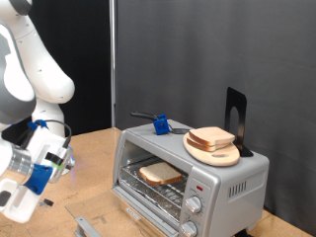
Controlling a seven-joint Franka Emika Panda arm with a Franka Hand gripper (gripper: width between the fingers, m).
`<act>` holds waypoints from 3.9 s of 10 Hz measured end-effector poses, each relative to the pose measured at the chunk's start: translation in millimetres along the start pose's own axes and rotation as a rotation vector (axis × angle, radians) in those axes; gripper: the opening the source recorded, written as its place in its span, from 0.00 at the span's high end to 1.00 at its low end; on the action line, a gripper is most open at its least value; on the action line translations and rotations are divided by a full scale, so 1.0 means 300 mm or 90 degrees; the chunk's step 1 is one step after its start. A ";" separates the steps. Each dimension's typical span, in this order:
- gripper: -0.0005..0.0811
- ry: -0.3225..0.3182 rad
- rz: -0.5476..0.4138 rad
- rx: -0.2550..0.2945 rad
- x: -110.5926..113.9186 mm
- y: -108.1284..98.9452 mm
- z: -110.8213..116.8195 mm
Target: Make a piece of toast with the oven
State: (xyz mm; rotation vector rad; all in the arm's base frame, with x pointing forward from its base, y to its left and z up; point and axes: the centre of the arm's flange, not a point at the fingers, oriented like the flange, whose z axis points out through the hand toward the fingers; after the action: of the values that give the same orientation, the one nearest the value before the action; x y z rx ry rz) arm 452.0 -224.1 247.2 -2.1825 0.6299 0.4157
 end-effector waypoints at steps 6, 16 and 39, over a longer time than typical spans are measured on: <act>0.16 0.039 -0.030 -0.006 0.002 0.102 0.125; 0.16 0.034 -0.020 -0.014 -0.078 0.177 0.376; 0.16 -0.083 -0.004 0.145 -0.298 -0.161 0.201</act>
State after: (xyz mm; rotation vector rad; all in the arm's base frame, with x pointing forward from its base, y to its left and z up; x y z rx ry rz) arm 400.8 -124.0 283.1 -1.9245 0.5694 0.4560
